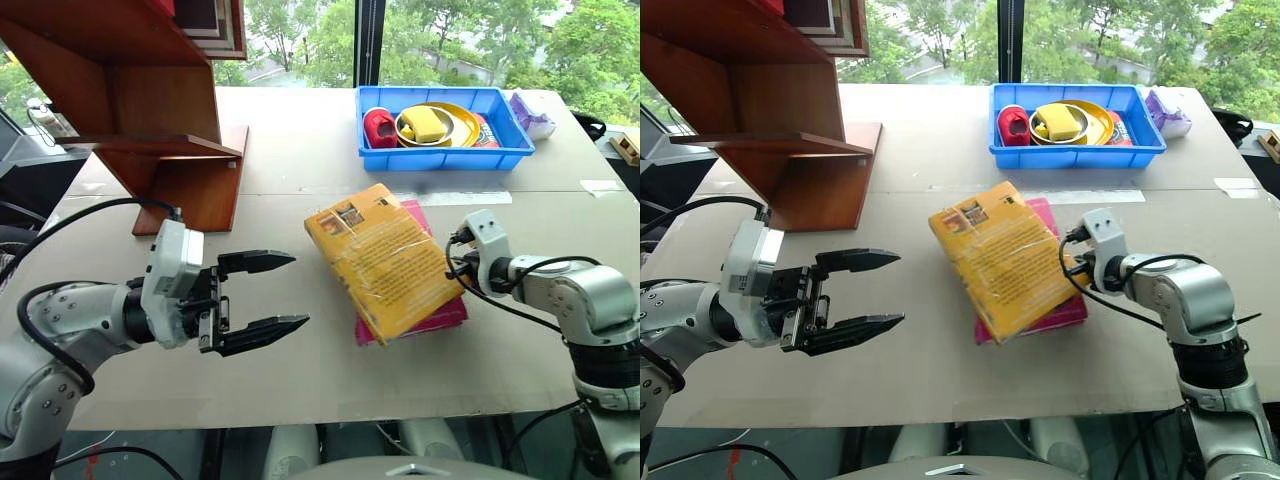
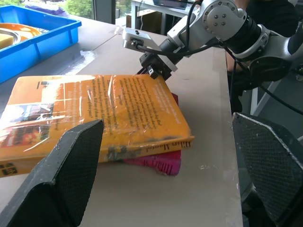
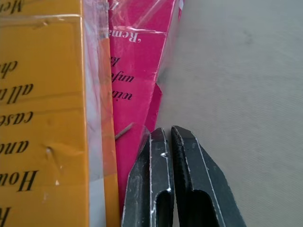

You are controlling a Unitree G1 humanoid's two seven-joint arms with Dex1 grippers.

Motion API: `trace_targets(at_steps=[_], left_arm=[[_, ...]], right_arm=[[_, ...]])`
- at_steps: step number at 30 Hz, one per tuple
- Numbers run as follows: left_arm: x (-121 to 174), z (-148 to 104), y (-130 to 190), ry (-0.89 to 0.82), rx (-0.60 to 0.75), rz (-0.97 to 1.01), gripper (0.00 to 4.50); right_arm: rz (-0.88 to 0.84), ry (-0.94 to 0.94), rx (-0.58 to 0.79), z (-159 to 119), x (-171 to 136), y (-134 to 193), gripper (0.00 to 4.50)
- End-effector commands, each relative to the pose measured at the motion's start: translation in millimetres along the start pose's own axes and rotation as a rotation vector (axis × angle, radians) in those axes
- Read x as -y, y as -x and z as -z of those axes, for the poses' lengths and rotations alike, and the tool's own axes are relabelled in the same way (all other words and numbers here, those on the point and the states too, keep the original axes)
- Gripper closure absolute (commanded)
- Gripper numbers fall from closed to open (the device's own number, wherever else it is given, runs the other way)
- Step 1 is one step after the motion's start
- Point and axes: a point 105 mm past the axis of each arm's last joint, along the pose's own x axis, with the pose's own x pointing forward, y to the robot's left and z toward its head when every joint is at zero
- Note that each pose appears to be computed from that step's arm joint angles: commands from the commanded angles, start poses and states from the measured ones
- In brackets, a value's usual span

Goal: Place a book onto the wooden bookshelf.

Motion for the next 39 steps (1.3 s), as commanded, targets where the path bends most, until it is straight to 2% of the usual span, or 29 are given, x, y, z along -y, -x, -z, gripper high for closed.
trace_targets(at_steps=[1, 9, 13, 16, 20, 21, 22, 23, 24, 26, 27, 33, 39], left_arm=[[2, -7, 1, -0.038, 0.023, -0.001, 0.0], [-2, 1, 4, 0.005, 0.027, -0.045, 0.0], [-15, 16, 17, 0.11, 0.028, -0.162, 0.0], [-33, 35, 31, 0.215, -0.009, -0.321, 0.0], [-45, 49, 42, 0.326, -0.036, -0.398, 0.0], [-46, 51, 43, 0.361, -0.04, -0.402, 0.0], [-50, 55, 44, 0.447, -0.049, -0.41, 0.0], [-51, 57, 44, 0.51, -0.058, -0.406, 0.0], [-52, 58, 44, 0.558, -0.06, -0.398, 0.0], [-56, 60, 44, 0.689, -0.06, -0.379, 0.0], [-56, 60, 43, 0.743, -0.064, -0.356, 0.0], [-72, 57, 31, 0.965, 0.041, -0.289, 0.0], [-72, 85, 9, 1.132, -0.038, -0.261, 0.0]], right_arm=[[-0.06, 0.011, 0.009, -2, -17, -3, 4.49], [-0.11, 0.028, 0.093, -20, -34, -9, 4.49], [-0.179, 0.143, 0.32, -30, -29, 21, 4.49], [-0.197, 0.191, 0.383, -21, -13, 51, 4.49], [-0.293, 0.434, 0.361, 1, -15, 96, 2.7], [-0.301, 0.454, 0.359, 4, -13, 106, 2.35], [-0.303, 0.47, 0.366, 6, -9, 119, 1.79], [-0.306, 0.473, 0.369, 8, -6, 129, 1.67], [-0.312, 0.471, 0.368, 10, -4, 137, 1.33], [-0.329, 0.502, 0.403, 9, -2, 154, 0.36], [-0.353, 0.489, 0.423, 7, -3, 161, 0.03], [-0.536, 0.438, 0.538, -18, -22, 179, 0.03], [-0.55, 0.522, 0.615, -40, -31, 180, 0.03]])
